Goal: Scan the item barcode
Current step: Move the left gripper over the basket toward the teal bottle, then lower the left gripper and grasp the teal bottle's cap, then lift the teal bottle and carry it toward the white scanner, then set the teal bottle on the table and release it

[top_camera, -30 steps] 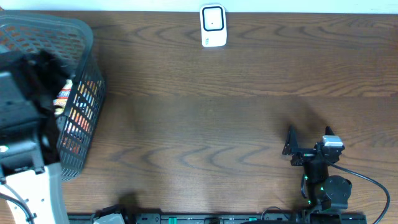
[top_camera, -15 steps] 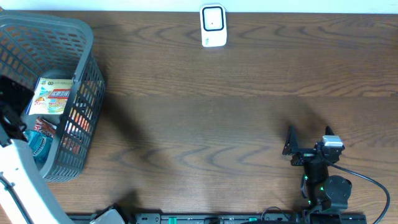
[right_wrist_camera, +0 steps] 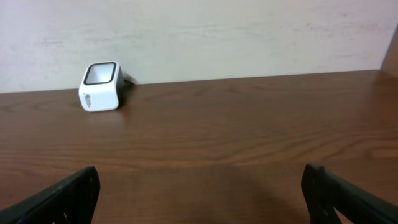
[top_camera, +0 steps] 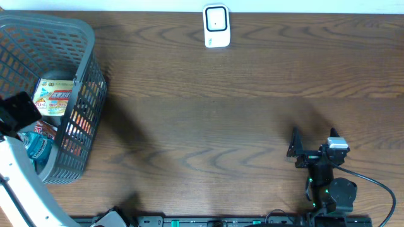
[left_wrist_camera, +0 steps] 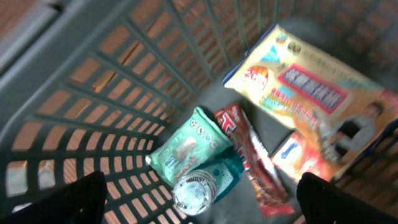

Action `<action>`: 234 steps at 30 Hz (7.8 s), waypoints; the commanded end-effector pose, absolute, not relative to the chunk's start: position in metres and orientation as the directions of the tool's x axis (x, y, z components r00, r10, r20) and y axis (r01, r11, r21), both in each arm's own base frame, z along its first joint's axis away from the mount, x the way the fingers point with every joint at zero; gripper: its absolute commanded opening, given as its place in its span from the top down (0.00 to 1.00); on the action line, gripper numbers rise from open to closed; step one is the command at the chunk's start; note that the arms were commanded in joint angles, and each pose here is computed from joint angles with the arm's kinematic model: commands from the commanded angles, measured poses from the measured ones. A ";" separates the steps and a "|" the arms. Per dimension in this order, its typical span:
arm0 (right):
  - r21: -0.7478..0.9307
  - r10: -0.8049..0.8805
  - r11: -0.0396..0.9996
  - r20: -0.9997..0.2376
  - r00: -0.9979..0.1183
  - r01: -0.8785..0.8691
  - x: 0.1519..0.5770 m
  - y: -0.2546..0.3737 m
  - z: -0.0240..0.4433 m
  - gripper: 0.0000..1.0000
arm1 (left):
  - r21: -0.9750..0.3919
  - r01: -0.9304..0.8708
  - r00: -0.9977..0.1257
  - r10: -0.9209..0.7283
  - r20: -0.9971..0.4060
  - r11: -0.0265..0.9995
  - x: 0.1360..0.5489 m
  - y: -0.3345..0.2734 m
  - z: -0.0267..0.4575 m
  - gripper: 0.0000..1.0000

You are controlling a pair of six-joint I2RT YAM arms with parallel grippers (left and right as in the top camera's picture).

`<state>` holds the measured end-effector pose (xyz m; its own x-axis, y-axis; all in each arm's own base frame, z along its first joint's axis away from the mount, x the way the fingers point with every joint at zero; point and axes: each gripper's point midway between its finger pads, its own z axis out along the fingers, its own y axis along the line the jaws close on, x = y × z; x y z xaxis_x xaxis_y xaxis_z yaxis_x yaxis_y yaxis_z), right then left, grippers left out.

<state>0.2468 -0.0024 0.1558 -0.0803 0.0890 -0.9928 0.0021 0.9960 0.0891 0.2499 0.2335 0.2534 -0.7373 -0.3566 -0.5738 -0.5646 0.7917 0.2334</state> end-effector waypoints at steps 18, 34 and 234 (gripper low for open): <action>0.077 0.077 0.997 -0.993 -0.085 0.001 0.247 -0.002 0.154 0.01 | 0.291 -0.358 -0.887 -0.225 -0.404 0.887 0.251 0.247 0.180 0.02; 0.077 0.077 0.997 -0.993 -0.085 0.001 0.247 -0.002 0.154 0.01 | 0.137 -0.475 -0.837 -0.398 -0.375 0.869 0.235 0.246 0.159 0.02; 0.077 0.077 0.997 -0.993 -0.085 0.001 0.247 -0.002 0.154 0.01 | 0.079 0.225 -0.171 0.119 -0.978 0.971 0.286 -0.079 0.429 0.02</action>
<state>0.2468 -0.0024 0.1558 -0.0803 0.0890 -0.9928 0.0021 0.9960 0.0891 0.2896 -0.1173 0.4064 -0.2015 0.2240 -0.9535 0.4366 0.8920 0.1173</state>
